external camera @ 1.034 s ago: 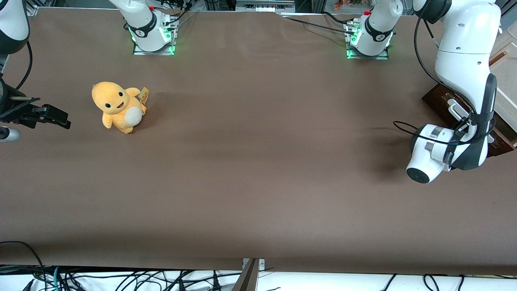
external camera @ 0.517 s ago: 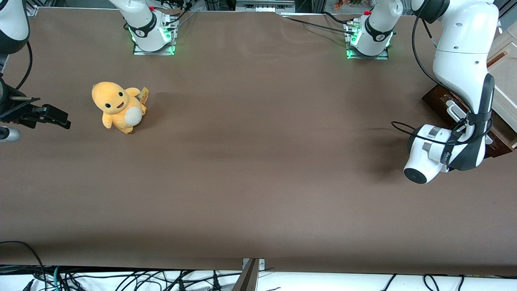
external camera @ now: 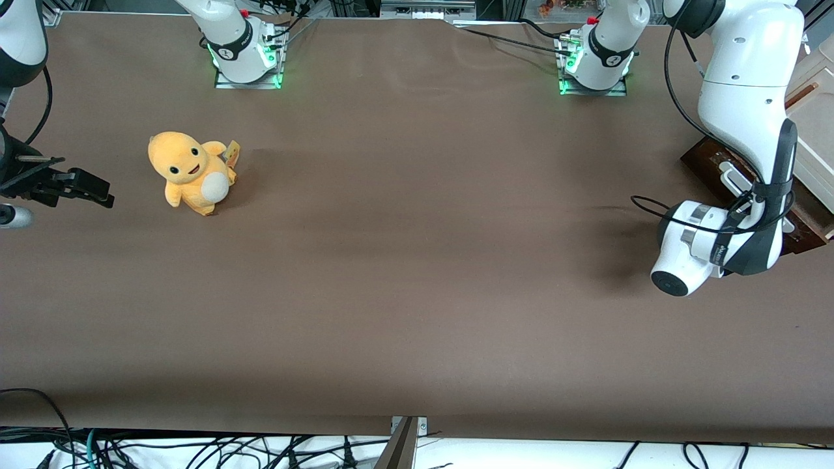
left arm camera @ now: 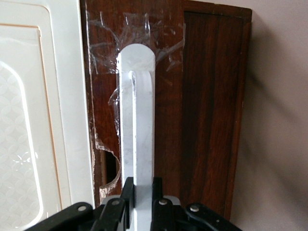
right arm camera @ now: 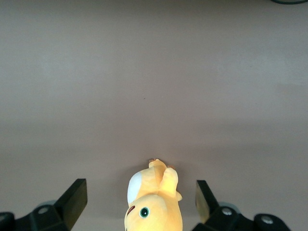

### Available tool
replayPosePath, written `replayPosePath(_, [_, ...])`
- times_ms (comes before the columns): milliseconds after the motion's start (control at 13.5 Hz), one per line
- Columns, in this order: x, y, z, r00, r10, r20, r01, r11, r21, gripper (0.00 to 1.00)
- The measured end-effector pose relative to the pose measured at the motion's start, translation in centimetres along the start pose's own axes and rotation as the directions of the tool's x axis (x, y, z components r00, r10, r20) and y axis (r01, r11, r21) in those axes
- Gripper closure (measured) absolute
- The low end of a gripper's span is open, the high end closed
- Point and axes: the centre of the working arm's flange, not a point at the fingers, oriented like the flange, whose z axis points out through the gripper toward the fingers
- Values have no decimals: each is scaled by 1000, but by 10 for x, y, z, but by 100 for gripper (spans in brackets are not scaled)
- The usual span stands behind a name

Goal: Open lower drawer with left arm only

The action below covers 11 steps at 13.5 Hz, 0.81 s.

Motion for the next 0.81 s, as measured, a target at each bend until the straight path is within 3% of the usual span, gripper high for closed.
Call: replayPosePath(812, [-2, 3, -6, 1000, 4, -10, -4, 1000, -5, 81])
